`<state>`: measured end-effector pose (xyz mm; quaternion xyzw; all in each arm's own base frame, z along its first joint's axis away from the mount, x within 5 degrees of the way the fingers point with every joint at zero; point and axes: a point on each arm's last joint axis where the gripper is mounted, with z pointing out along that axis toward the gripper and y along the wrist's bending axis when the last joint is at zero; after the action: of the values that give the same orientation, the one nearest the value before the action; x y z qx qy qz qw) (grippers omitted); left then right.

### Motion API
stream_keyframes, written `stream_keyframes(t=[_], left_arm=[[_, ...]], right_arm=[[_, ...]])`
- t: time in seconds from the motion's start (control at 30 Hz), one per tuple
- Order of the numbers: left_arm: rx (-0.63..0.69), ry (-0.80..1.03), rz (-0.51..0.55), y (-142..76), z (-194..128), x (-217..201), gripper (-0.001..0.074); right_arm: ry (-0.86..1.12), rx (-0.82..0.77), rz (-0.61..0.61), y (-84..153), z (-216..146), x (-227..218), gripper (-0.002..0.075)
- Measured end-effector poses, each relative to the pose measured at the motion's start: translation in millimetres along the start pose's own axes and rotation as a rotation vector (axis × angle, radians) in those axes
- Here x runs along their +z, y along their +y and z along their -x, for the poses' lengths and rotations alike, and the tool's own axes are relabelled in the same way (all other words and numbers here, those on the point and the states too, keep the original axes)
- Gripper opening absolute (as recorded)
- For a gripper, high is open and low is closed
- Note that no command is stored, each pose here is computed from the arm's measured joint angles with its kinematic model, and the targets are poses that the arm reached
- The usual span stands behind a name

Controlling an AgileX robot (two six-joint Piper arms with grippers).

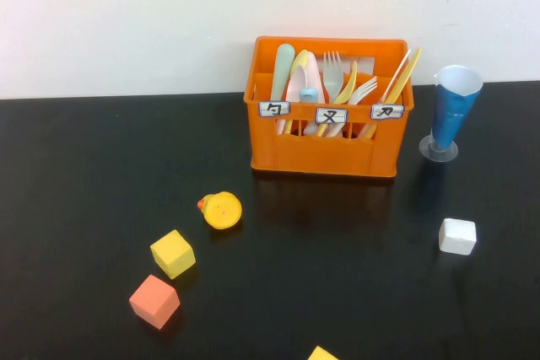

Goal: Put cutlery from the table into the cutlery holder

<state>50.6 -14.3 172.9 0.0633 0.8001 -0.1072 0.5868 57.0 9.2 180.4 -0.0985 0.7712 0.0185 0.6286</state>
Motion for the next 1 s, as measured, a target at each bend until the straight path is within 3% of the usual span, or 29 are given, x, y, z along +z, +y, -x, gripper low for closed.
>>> stream_keyframes(t=[0.47, 1.0], left_arm=[[0.000, 0.000, 0.000, 0.0, 0.0, 0.0, -0.0001], [0.000, 0.000, 0.000, 0.0, 0.0, 0.0, -0.0001]], right_arm=[[0.116, 0.184, -0.171, -8.3, -13.2, -4.2, 0.0083], [0.117, 0.185, -0.173, -8.4, -13.2, -4.2, 0.0083]])
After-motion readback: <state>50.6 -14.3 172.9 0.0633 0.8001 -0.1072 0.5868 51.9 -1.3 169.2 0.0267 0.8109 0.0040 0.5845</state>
